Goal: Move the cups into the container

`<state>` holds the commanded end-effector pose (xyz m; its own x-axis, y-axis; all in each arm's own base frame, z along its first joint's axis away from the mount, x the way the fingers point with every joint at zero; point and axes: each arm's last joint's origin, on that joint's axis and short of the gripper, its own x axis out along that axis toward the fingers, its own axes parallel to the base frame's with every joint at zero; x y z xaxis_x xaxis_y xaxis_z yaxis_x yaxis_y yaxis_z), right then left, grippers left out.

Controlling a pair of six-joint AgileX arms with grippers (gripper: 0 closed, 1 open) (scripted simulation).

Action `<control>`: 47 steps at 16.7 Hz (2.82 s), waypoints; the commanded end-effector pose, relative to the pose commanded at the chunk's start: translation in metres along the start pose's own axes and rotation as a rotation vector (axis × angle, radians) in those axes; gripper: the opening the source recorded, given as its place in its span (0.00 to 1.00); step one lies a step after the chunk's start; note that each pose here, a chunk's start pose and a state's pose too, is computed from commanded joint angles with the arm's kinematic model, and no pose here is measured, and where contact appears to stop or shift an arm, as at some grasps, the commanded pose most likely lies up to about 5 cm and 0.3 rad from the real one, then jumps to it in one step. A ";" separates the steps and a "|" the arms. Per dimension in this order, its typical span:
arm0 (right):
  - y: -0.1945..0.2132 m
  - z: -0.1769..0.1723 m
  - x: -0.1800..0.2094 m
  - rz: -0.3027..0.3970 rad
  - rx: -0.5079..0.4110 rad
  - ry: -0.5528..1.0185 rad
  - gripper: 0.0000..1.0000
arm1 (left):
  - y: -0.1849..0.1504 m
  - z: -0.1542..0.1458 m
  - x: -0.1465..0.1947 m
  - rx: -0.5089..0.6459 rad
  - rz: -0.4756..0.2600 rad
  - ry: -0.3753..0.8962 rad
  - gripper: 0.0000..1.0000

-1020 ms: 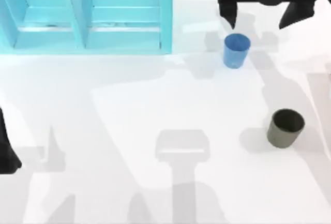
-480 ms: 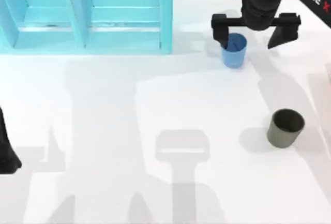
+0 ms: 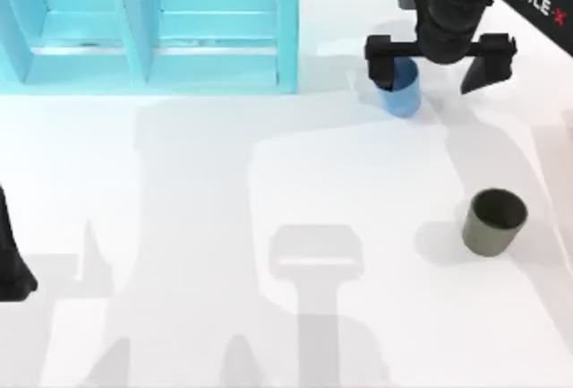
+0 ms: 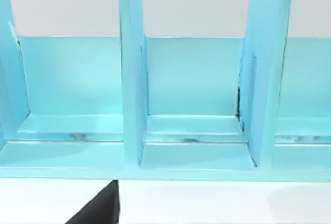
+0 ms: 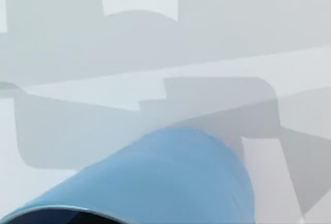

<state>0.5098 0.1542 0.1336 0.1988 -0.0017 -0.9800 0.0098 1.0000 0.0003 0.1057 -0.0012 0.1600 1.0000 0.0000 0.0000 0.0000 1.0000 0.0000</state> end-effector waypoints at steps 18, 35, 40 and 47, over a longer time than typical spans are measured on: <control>0.000 0.000 0.000 0.000 0.000 0.000 0.00 | 0.000 0.000 0.000 0.000 0.000 0.000 1.00; -0.098 0.016 -0.098 0.002 -0.002 -0.003 0.00 | 0.000 0.000 0.000 0.000 0.000 0.000 1.00; -0.100 0.016 -0.098 -0.002 -0.002 0.002 0.00 | 0.000 0.000 0.000 0.000 0.000 0.000 1.00; -0.190 -0.003 -0.123 -0.032 0.010 0.078 0.00 | 0.000 0.000 0.000 0.000 0.000 0.000 1.00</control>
<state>0.4801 -0.0358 0.2537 0.1218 -0.0327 -0.9920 0.0244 0.9993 -0.0299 0.1057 -0.0012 0.1600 1.0000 0.0000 0.0000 0.0000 1.0000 0.0000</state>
